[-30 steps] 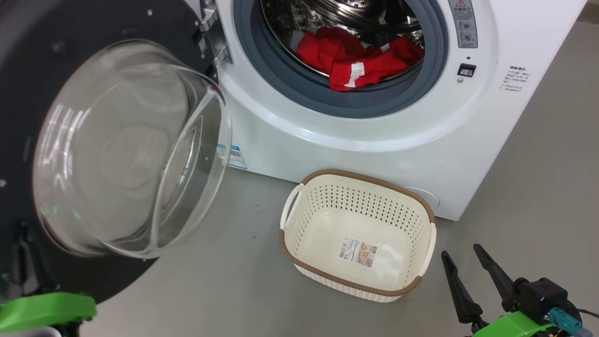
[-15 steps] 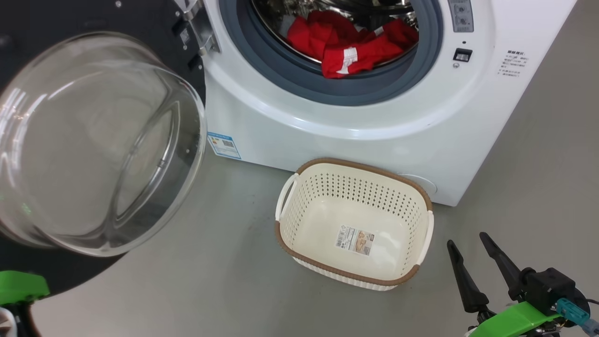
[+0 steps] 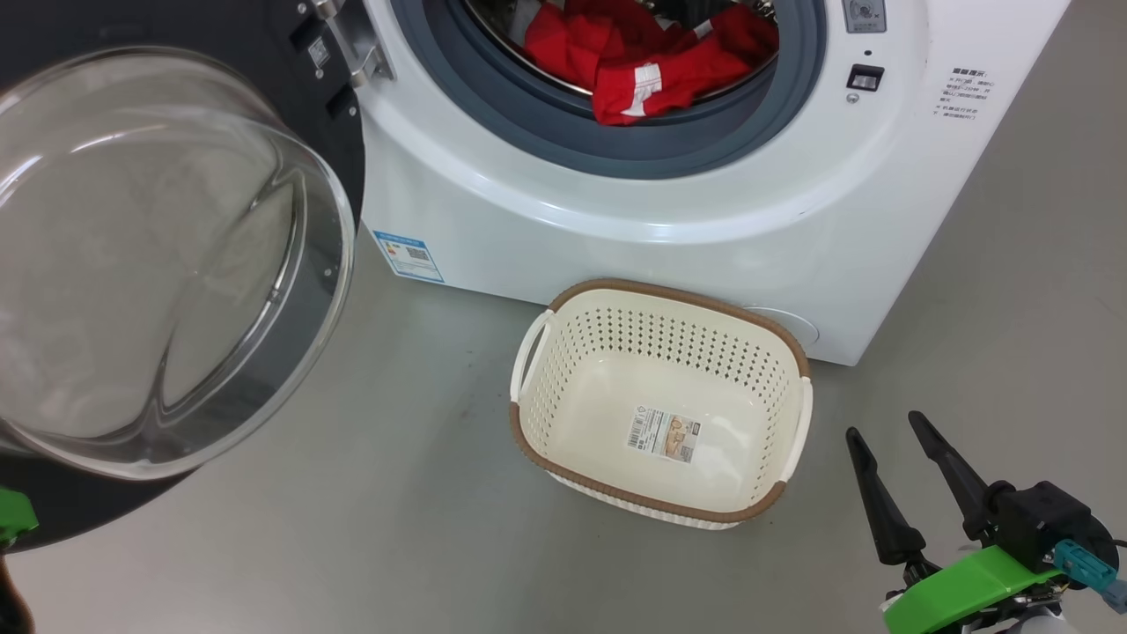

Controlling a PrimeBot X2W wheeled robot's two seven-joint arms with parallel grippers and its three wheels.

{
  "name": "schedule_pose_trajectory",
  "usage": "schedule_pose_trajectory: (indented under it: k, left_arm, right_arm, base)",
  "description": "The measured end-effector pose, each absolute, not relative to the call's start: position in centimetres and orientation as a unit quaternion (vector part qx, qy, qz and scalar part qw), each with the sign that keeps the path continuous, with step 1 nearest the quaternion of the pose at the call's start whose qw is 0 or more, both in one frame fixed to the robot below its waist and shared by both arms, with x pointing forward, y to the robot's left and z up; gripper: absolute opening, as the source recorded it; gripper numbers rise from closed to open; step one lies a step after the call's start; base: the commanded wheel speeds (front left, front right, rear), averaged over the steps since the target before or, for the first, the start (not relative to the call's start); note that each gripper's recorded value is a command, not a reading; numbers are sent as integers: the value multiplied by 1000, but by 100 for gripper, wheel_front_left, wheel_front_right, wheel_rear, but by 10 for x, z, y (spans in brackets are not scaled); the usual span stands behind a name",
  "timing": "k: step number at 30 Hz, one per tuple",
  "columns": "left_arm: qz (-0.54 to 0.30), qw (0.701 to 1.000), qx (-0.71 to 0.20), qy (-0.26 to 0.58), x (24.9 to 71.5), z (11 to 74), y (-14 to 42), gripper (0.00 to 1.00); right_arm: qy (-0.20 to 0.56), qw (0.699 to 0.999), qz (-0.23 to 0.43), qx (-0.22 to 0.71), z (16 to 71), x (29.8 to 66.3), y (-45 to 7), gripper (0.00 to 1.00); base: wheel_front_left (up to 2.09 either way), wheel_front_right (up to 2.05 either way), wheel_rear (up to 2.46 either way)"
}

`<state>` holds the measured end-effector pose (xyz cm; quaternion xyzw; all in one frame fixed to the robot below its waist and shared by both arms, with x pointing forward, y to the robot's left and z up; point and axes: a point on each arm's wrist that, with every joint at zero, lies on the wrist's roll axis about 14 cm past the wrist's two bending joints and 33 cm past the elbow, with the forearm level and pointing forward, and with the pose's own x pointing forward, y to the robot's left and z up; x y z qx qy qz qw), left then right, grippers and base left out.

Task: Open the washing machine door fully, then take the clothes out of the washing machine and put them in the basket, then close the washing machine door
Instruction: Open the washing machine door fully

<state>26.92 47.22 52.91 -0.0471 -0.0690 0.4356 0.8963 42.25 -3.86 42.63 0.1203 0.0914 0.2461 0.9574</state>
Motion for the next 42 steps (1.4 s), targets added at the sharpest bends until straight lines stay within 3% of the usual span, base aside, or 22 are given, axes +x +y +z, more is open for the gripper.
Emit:
schedule_pose_trajectory:
  k: [15, 36, 38, 39, 42]
  left_arm:
    - [425, 901, -60, -64, 256, 521, 465, 0]
    - [307, 948, -66, -52, 243, 500, 374, 0]
    - [289, 954, -71, -49, 249, 498, 363, 9]
    - [278, 956, -76, -48, 253, 497, 357, 9]
    - [246, 965, -85, -41, 265, 492, 337, 33]
  right_arm:
    - [73, 957, 251, 123, 444, 416, -32, 100]
    - [53, 961, 239, 129, 464, 394, -35, 100]
    - [51, 963, 232, 130, 465, 393, -40, 100]
    - [50, 964, 228, 130, 465, 393, -43, 100]
    - [48, 967, 213, 131, 465, 394, -53, 100]
  base:
    - [0, 0, 0]
    - [0, 0, 0]
    - [0, 0, 0]
    - [0, 0, 0]
    - [0, 0, 0]
